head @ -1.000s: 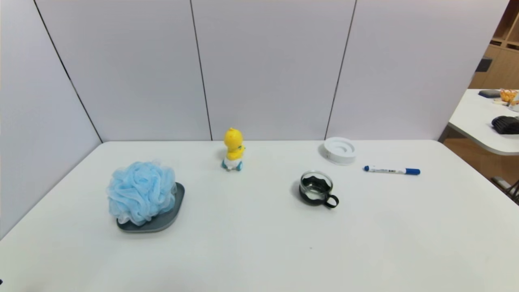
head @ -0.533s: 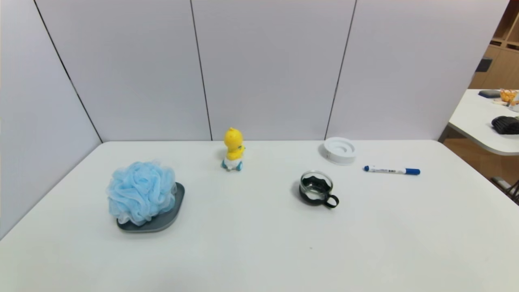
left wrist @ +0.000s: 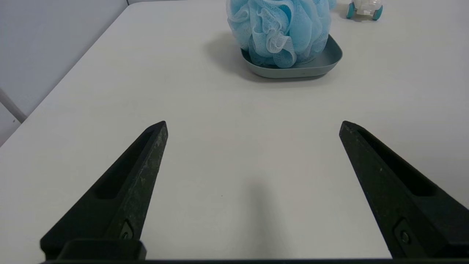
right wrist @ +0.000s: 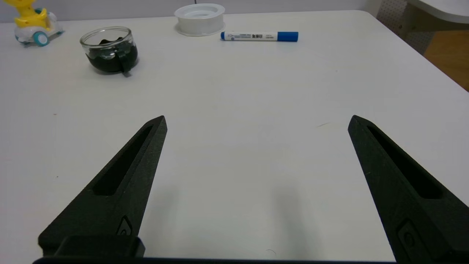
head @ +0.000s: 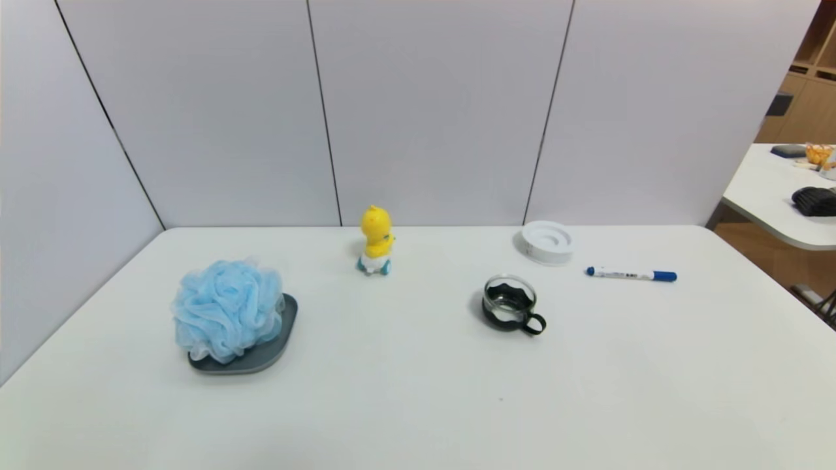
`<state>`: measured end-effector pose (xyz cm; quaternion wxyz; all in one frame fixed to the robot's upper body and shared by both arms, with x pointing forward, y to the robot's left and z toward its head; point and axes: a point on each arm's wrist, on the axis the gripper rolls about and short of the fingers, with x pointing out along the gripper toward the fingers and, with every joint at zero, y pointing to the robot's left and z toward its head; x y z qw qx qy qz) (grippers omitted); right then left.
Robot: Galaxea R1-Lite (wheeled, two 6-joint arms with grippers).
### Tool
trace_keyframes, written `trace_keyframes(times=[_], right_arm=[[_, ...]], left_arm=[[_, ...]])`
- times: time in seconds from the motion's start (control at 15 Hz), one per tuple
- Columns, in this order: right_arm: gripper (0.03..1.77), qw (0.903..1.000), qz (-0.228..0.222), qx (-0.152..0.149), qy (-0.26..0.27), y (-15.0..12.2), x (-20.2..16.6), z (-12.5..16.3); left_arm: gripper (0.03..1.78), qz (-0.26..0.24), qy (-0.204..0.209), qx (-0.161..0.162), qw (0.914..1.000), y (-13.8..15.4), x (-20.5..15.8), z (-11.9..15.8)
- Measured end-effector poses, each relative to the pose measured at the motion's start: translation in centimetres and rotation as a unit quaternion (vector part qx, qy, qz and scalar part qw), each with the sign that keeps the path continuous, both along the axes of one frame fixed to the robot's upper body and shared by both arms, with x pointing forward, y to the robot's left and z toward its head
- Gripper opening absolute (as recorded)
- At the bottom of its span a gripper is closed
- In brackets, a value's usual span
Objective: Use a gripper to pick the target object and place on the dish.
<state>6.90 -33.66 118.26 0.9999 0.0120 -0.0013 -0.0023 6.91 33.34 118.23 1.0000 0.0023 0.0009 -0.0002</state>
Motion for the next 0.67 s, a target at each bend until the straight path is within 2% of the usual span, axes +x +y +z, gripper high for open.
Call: trace_keyframes(times=[0.67], right_arm=[[1.71, 1.0000, -0.005, 0.004, 0.000, -0.02, 0.00, 0.00]], left_arm=[[1.69, 0.000, 0.000, 0.000, 1.0000, 0.00, 0.00, 0.00]])
